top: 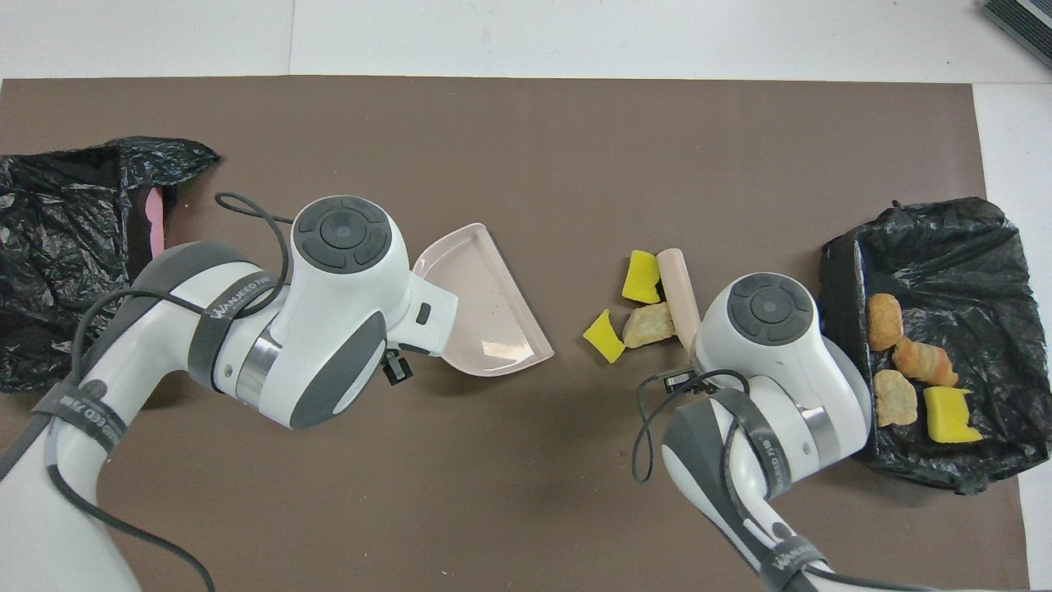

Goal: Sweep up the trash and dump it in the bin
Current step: 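Sweep the bread and sponges into the dustpan with the right gripper, then carry the loaded dustpan with the left gripper over the nearer black bag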

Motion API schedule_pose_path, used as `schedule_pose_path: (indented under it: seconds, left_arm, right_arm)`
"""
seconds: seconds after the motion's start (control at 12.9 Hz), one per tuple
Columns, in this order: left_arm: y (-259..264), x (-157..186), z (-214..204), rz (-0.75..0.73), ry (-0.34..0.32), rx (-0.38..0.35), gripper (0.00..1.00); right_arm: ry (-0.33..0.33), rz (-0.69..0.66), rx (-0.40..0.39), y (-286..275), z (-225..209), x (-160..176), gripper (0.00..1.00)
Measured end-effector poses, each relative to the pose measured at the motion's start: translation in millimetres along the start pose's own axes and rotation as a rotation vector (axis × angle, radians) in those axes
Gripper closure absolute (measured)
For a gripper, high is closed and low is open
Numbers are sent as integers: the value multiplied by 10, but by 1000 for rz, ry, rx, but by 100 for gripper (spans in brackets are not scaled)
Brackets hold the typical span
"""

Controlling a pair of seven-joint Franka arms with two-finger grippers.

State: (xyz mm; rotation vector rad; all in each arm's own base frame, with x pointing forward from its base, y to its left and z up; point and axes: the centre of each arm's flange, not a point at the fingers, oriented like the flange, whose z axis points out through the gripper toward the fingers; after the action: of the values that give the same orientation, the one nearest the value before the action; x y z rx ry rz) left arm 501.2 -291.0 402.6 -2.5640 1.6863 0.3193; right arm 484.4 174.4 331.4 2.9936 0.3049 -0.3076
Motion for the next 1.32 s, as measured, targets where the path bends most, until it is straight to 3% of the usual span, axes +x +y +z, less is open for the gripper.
schedule_pose_path:
  seconds: [0.23, 0.62, 1.01, 1.32]
  left_arm:
    - [463, 39, 217, 91, -16, 75, 67]
    - [577, -60, 458, 109, -3, 99, 67]
    - [540, -87, 532, 122, 11, 104, 67]
    - [508, -93, 522, 136, 14, 118, 67]
  right_arm:
    - [-4, 19, 76, -401, -37, 39, 73]
    - [-8, 32, 145, -549, -99, 122, 73]
    - [-69, -8, 401, -1252, -208, -38, 73]
    - [-73, -8, 465, -1271, -596, -95, 73]
